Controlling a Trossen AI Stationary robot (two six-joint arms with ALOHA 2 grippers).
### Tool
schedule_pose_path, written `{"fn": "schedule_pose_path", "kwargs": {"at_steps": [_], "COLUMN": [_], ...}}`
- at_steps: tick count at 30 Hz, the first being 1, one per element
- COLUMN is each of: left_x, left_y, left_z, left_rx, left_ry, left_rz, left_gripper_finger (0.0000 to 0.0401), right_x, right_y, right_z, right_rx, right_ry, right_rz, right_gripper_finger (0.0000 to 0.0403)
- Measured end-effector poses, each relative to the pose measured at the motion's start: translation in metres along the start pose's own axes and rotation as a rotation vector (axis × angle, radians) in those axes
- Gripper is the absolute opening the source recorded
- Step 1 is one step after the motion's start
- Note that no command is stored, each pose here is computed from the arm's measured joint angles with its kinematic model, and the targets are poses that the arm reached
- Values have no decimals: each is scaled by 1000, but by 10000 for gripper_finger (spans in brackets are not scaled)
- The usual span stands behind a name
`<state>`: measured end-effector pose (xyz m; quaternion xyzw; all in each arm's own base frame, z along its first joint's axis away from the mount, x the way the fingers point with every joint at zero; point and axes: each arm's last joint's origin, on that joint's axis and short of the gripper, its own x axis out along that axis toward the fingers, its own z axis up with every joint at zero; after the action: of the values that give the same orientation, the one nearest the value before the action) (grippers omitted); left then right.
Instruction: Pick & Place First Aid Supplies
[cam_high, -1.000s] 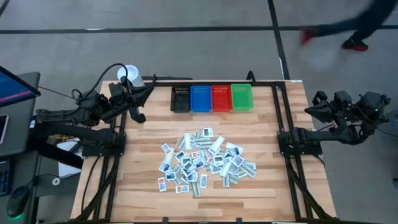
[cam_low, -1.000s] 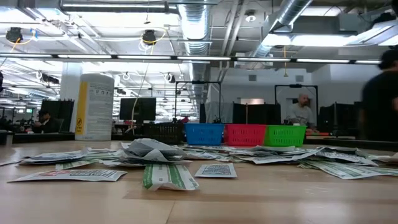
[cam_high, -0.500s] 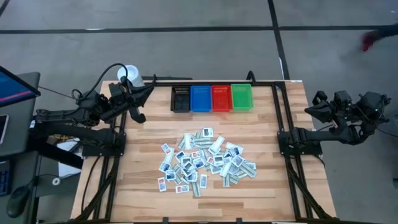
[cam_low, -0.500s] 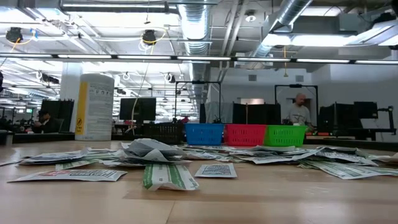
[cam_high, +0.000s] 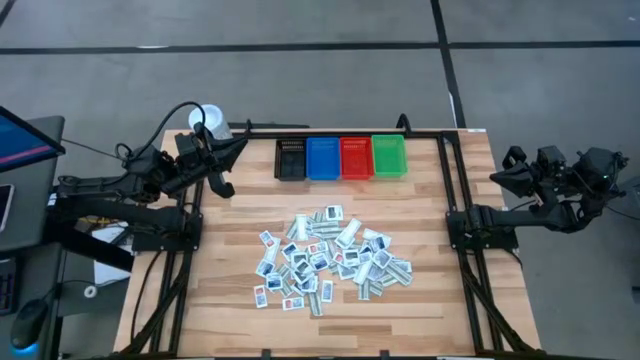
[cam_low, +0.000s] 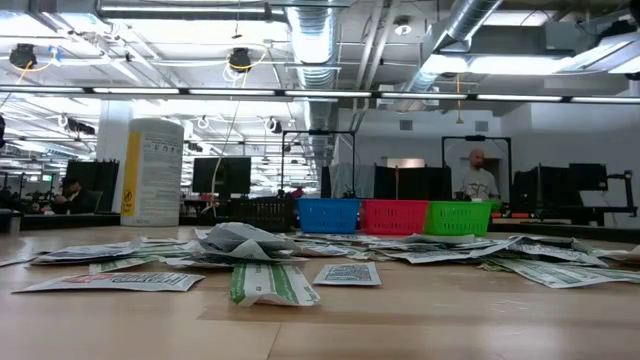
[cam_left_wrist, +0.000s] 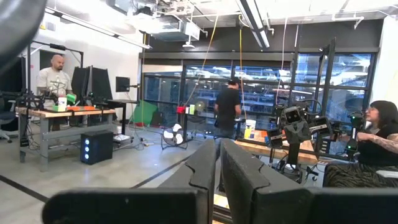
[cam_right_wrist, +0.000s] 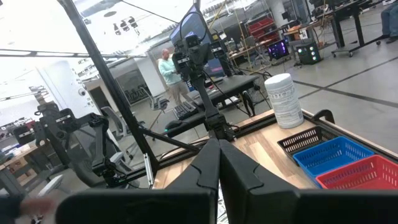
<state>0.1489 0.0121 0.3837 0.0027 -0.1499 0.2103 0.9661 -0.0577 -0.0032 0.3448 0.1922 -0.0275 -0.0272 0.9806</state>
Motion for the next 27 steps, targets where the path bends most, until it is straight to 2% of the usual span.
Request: {"fn": "schedule_pose_path", "kwargs": {"at_steps": [7,10,14,17,20,25,27], "left_x": [0,0,1,1,1,1,3], "left_y": [0,0,-1,0,0,0,-1], "left_z": [0,1,4,6,9,10,7], "left_rx": [-1,-55,-204,-214,-225,-222,-201], "left_ry": [-1,-14,-44,-67,-94,-104,-92], "left_rz": [0,0,-5,-2,-2,-1,-5], "left_gripper_finger": [26,26,26,26,26,26,26], "right_x": [0,4,11,13,10,5,2], "right_y": [0,-1,0,0,1,-1,-2], "right_z": [1,8,17,24,33,39,42], "right_rx": [-31,-85,-57,-29,-67,-101,-79], "right_ry": [-11,-127,-307,-428,-556,-635,-674], "right_rz": [-14,-94,-177,-224,-301,-477,-548], "right_gripper_finger": [0,0,0,0,0,0,0]}}
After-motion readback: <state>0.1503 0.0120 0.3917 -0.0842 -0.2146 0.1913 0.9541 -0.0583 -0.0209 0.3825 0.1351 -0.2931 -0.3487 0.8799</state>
